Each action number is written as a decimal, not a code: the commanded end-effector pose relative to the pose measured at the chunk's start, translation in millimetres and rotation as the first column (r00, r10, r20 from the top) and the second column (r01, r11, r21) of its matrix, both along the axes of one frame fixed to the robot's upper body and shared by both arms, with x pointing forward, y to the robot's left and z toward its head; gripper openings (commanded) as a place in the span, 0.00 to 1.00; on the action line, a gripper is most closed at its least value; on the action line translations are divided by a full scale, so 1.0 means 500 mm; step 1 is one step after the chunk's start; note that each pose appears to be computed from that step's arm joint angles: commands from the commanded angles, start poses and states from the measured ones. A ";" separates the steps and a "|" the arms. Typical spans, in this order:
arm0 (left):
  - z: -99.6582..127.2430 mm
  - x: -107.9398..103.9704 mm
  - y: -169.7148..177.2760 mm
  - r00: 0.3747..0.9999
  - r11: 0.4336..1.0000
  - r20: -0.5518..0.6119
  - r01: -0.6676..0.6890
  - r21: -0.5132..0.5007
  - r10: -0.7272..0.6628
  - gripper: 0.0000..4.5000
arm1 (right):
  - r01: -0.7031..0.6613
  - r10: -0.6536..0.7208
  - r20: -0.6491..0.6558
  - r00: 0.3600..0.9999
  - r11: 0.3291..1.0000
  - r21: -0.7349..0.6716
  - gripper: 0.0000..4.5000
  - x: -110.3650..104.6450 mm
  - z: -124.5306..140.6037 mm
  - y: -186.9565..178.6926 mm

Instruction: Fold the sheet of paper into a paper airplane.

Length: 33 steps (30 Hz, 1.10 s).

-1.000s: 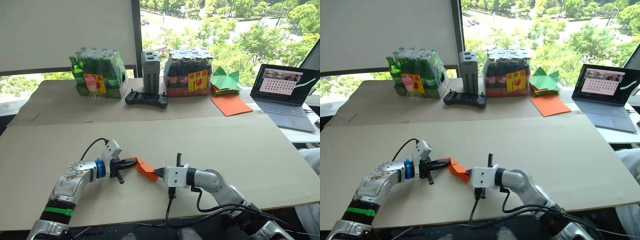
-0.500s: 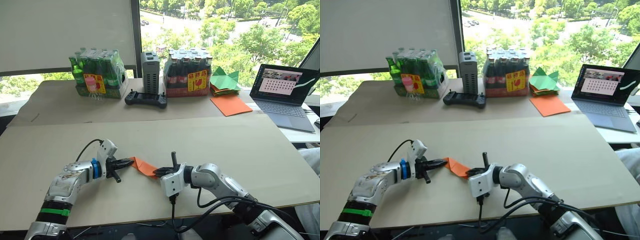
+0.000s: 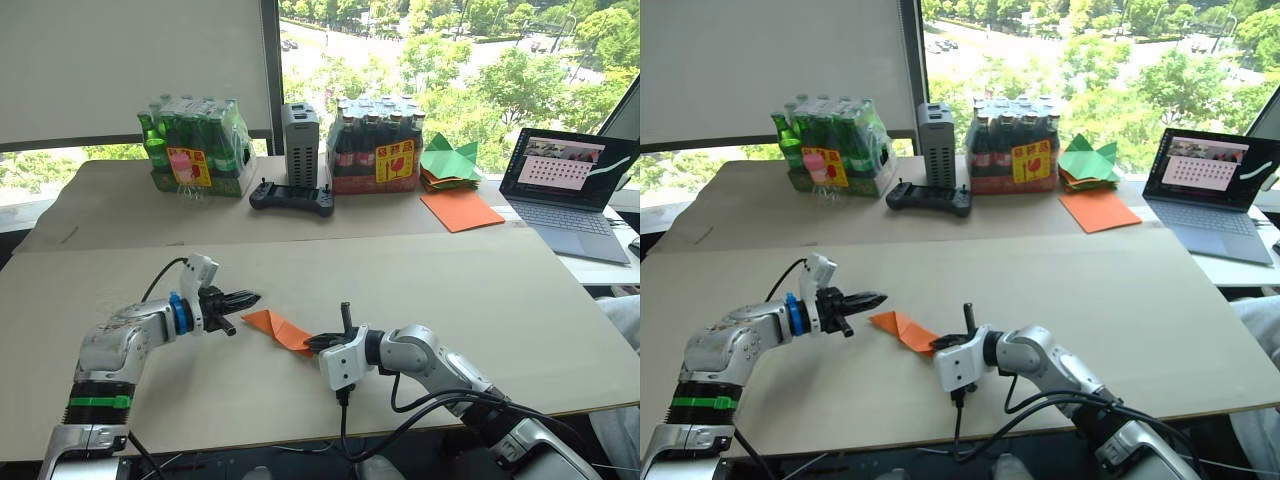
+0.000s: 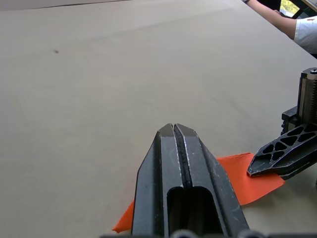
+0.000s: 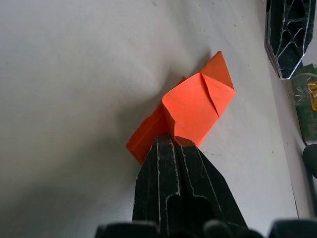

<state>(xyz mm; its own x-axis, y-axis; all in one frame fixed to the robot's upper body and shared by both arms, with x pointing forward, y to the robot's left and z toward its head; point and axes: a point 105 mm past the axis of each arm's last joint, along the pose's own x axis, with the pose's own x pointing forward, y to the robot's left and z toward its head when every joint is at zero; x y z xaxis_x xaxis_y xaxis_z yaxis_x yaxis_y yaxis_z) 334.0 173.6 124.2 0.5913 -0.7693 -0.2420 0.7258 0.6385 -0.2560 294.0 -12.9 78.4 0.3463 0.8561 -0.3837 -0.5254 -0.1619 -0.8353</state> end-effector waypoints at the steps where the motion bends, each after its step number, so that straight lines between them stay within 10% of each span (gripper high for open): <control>1: 0.022 -0.009 -0.030 0.997 0.998 0.045 0.062 -0.003 -0.061 0.00 | 0.016 -0.017 -0.024 1.000 0.999 -0.044 0.01 0.002 -0.024 -0.006; 26: -0.104 -0.013 -0.055 0.998 0.990 -0.022 0.056 0.126 -0.054 0.00 | 0.025 -0.028 -0.060 0.998 0.998 -0.049 0.01 -0.005 -0.028 -0.013; 33: -0.116 -0.028 -0.065 0.996 0.988 -0.039 0.084 0.130 -0.079 0.00 | 0.116 -0.093 -0.268 0.959 0.991 0.072 0.51 -0.006 -0.003 -0.013</control>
<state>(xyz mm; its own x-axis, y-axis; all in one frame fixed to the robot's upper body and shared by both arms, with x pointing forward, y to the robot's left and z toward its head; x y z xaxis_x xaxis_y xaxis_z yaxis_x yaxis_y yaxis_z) 326.4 144.0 77.7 0.5471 -0.7722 -0.3232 0.7651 0.6179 -0.1810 297.2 -17.4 87.7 0.3661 0.8608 -0.3535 -0.6612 -0.0266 -0.7497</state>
